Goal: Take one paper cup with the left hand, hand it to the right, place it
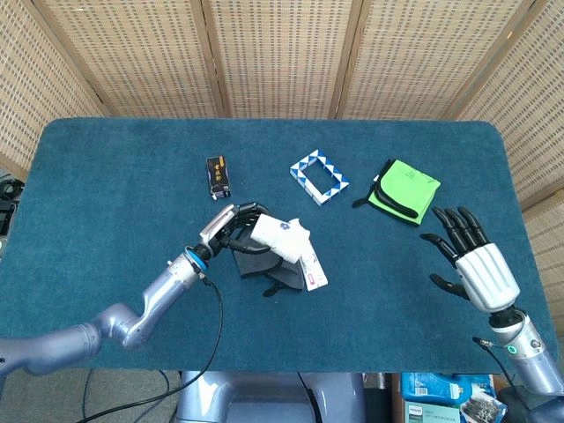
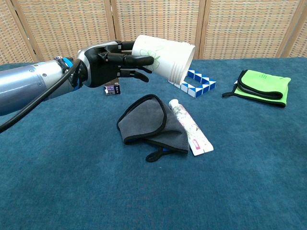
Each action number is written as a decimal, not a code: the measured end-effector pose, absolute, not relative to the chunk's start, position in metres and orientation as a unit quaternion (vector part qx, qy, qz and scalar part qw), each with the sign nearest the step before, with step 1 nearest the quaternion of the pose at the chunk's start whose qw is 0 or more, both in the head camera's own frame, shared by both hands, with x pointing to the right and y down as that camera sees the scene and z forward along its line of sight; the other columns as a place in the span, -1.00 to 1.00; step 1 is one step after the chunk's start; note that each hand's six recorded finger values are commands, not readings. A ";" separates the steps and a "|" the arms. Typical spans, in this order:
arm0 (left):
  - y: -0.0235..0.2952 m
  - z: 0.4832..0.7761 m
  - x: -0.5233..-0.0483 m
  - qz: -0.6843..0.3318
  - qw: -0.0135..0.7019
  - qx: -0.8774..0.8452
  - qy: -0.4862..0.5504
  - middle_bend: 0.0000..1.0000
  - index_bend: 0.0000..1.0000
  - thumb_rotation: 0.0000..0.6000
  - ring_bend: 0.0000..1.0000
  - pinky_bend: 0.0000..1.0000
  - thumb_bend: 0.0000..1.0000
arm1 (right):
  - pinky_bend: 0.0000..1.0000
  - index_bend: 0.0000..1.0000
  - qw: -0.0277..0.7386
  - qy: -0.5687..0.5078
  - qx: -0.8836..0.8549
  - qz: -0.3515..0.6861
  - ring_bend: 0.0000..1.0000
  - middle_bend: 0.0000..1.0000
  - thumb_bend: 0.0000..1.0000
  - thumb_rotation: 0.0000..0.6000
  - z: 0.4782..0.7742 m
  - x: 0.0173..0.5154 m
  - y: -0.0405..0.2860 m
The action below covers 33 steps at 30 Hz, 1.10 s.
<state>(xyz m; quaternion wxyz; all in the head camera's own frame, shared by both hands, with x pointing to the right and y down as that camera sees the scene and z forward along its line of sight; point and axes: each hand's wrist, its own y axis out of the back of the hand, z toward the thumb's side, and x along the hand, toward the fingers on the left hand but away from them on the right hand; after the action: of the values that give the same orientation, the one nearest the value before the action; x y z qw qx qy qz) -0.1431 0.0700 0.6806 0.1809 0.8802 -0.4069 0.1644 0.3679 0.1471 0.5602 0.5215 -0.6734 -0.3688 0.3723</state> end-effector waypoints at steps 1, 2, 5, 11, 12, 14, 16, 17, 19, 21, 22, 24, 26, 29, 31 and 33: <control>0.068 0.680 -0.138 0.161 0.188 0.879 -0.407 -0.04 0.09 1.00 -0.13 -0.16 -0.63 | -1.00 -0.35 0.525 -0.367 -0.677 0.363 -1.00 -0.91 -0.58 1.00 0.560 0.362 0.144; 0.066 0.680 -0.135 0.160 0.193 0.879 -0.406 -0.04 0.09 1.00 -0.13 -0.16 -0.63 | -1.00 -0.33 0.528 -0.365 -0.679 0.356 -1.00 -0.91 -0.57 1.00 0.560 0.357 0.142; 0.062 0.681 -0.124 0.159 0.202 0.880 -0.399 -0.04 0.09 1.00 -0.13 -0.16 -0.63 | -1.00 -0.29 0.537 -0.357 -0.687 0.336 -1.00 -0.89 -0.54 1.00 0.562 0.342 0.136; 0.057 0.680 -0.103 0.160 0.214 0.885 -0.383 -0.04 0.09 1.00 -0.13 -0.16 -0.63 | -1.00 -0.20 0.559 -0.344 -0.694 0.296 -1.00 -0.84 -0.47 1.00 0.567 0.309 0.121; 0.057 0.680 -0.101 0.159 0.215 0.885 -0.381 -0.04 0.09 1.00 -0.13 -0.16 -0.63 | -1.00 -0.19 0.561 -0.344 -0.695 0.288 -1.00 -0.83 -0.46 1.00 0.567 0.304 0.119; 0.058 0.681 -0.097 0.159 0.220 0.885 -0.378 -0.04 0.09 1.00 -0.13 -0.16 -0.63 | -1.00 -0.17 0.567 -0.349 -0.696 0.268 -1.00 -0.82 -0.46 1.00 0.565 0.293 0.116; 0.058 0.682 -0.094 0.160 0.222 0.885 -0.377 -0.04 0.09 1.00 -0.13 -0.16 -0.63 | -1.00 -0.15 0.574 -0.353 -0.695 0.249 -1.00 -0.80 -0.46 1.00 0.563 0.285 0.113; 0.059 0.683 -0.093 0.160 0.223 0.885 -0.376 -0.04 0.09 1.00 -0.13 -0.16 -0.63 | -1.00 -0.14 0.578 -0.353 -0.695 0.242 -1.00 -0.79 -0.45 1.00 0.562 0.281 0.111; 0.060 0.684 -0.091 0.160 0.225 0.885 -0.375 -0.04 0.09 1.00 -0.13 -0.16 -0.63 | -1.00 -0.12 0.586 -0.350 -0.695 0.227 -1.00 -0.78 -0.42 1.00 0.562 0.272 0.108; 0.060 0.685 -0.089 0.160 0.227 0.885 -0.375 -0.04 0.09 1.00 -0.13 -0.16 -0.63 | -1.00 -0.12 0.593 -0.344 -0.695 0.215 -1.00 -0.77 -0.41 1.00 0.562 0.266 0.105; 0.061 0.685 -0.088 0.160 0.227 0.885 -0.375 -0.04 0.09 1.00 -0.13 -0.16 -0.63 | -1.00 -0.12 0.597 -0.340 -0.696 0.208 -1.00 -0.76 -0.41 1.00 0.562 0.261 0.105; 0.061 0.686 -0.087 0.160 0.229 0.884 -0.375 -0.04 0.09 1.00 -0.13 -0.16 -0.63 | -1.00 -0.12 0.601 -0.335 -0.698 0.197 -1.00 -0.75 -0.41 1.00 0.562 0.255 0.105; 0.061 0.687 -0.086 0.160 0.228 0.884 -0.374 -0.04 0.09 1.00 -0.13 -0.16 -0.63 | -1.00 -0.12 0.605 -0.329 -0.700 0.190 -1.00 -0.75 -0.41 1.00 0.563 0.249 0.104; 0.061 0.687 -0.084 0.159 0.229 0.884 -0.375 -0.04 0.09 1.00 -0.13 -0.16 -0.63 | -1.00 -0.11 0.612 -0.314 -0.702 0.186 -1.00 -0.73 -0.40 1.00 0.566 0.241 0.102; 0.061 0.687 -0.082 0.159 0.230 0.884 -0.374 -0.04 0.09 1.00 -0.13 -0.16 -0.63 | -1.00 -0.10 0.616 -0.303 -0.703 0.184 -1.00 -0.72 -0.38 1.00 0.569 0.234 0.100; 0.062 0.688 -0.081 0.159 0.231 0.885 -0.373 -0.04 0.09 1.00 -0.13 -0.16 -0.63 | -1.00 -0.10 0.619 -0.295 -0.705 0.182 -1.00 -0.72 -0.37 1.00 0.571 0.229 0.099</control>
<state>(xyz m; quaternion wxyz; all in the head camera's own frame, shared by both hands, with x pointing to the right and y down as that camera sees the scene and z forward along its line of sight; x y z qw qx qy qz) -0.0809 0.0623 0.6878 0.2308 0.8846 -0.3728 0.1590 0.2290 0.0990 0.5713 0.6188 -0.7050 -0.2946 0.1825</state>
